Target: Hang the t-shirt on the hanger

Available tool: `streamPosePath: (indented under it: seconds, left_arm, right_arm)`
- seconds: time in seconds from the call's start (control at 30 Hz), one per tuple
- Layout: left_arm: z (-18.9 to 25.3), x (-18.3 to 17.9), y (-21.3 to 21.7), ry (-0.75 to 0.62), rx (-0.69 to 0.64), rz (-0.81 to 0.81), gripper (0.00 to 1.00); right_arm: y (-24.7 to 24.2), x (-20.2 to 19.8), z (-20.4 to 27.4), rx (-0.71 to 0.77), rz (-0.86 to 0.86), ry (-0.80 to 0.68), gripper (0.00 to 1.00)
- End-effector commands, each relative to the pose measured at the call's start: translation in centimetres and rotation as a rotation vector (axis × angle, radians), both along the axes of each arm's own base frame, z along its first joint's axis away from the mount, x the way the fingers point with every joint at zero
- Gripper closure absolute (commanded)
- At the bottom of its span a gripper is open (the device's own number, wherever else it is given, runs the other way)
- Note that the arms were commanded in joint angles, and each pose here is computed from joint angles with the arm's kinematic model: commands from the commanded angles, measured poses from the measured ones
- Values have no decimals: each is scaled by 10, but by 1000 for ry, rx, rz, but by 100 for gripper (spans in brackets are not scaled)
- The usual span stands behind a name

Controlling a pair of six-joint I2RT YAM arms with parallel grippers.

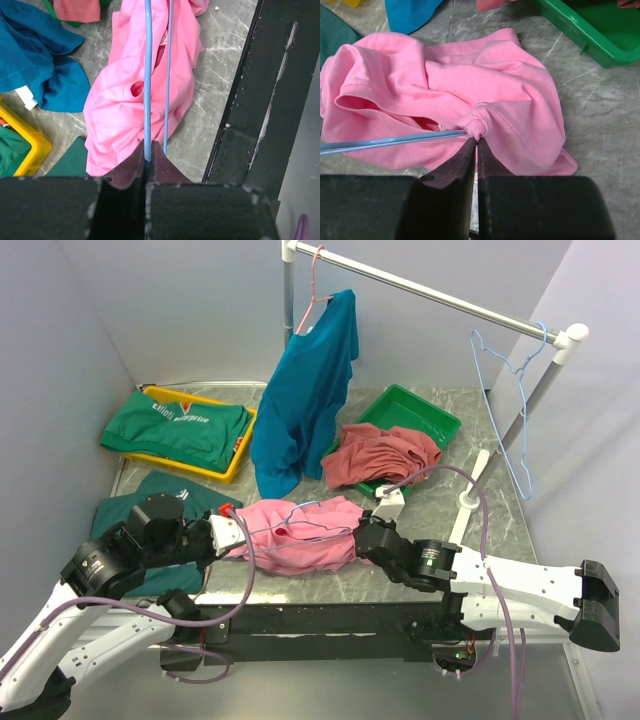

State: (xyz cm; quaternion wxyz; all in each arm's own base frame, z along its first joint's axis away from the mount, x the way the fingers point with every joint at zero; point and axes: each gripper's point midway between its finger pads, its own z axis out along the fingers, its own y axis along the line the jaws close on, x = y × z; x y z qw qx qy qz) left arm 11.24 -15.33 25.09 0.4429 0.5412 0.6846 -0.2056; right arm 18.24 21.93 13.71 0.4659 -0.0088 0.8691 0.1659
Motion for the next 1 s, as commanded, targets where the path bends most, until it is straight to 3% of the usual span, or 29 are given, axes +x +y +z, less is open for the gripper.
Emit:
streamPosePath:
  seconds: [0.0,0.6,0.97]
  left_arm:
    - [7,6,-8,-38,-26,-14,99]
    - [14,21,-17,-100,-91,15,99]
    - [35,35,15,-189,-81,198,99]
  right_arm:
    - [4,6,26,55,-17,-39,89]
    - [28,2,68,85,94,-63,96]
    - [40,-3,112,95,144,-111,98]
